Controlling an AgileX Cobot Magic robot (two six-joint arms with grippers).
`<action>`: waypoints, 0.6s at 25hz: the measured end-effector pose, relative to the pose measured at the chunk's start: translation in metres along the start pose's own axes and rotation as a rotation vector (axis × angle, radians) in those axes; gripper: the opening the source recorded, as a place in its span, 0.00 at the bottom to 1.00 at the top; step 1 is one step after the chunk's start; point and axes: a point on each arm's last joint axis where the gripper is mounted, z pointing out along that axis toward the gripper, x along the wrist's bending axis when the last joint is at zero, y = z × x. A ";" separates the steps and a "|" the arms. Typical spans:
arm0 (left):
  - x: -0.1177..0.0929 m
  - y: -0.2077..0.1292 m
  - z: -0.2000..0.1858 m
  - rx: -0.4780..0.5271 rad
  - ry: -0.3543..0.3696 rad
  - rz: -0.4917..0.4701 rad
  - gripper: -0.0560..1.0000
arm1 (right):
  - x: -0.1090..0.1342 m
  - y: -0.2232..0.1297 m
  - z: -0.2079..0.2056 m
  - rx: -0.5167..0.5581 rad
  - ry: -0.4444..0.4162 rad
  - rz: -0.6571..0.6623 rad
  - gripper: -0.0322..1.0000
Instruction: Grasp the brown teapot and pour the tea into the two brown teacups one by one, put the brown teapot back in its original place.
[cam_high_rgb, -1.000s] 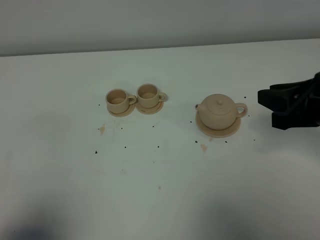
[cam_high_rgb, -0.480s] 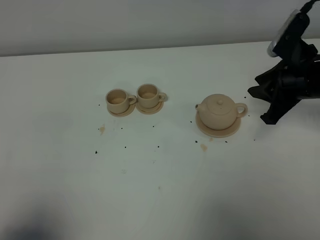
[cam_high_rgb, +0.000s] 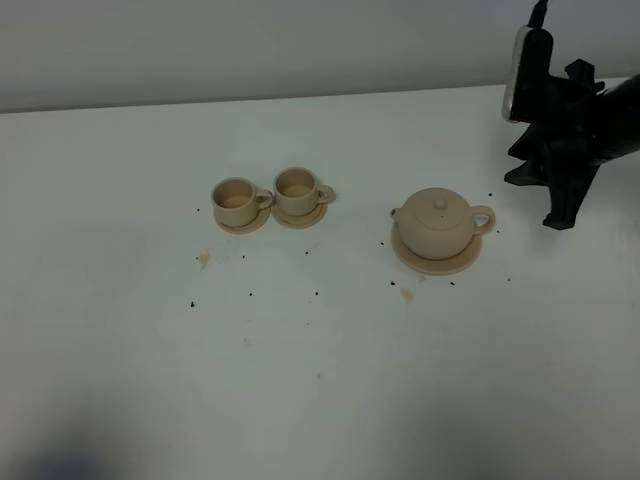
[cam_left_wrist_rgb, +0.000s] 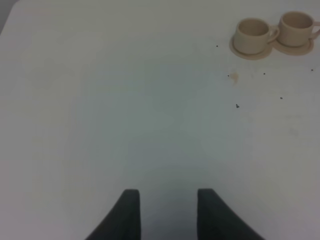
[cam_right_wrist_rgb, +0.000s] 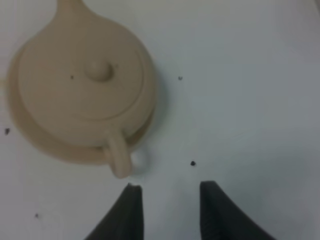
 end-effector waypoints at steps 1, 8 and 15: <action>0.000 0.000 0.000 0.000 0.000 0.000 0.36 | -0.004 0.001 0.001 0.027 0.052 -0.010 0.32; 0.000 0.000 0.000 0.000 0.000 0.000 0.36 | -0.029 0.006 0.015 0.115 0.286 -0.083 0.32; 0.000 0.000 0.000 0.000 0.000 0.000 0.36 | -0.025 0.020 0.040 0.072 0.292 -0.191 0.32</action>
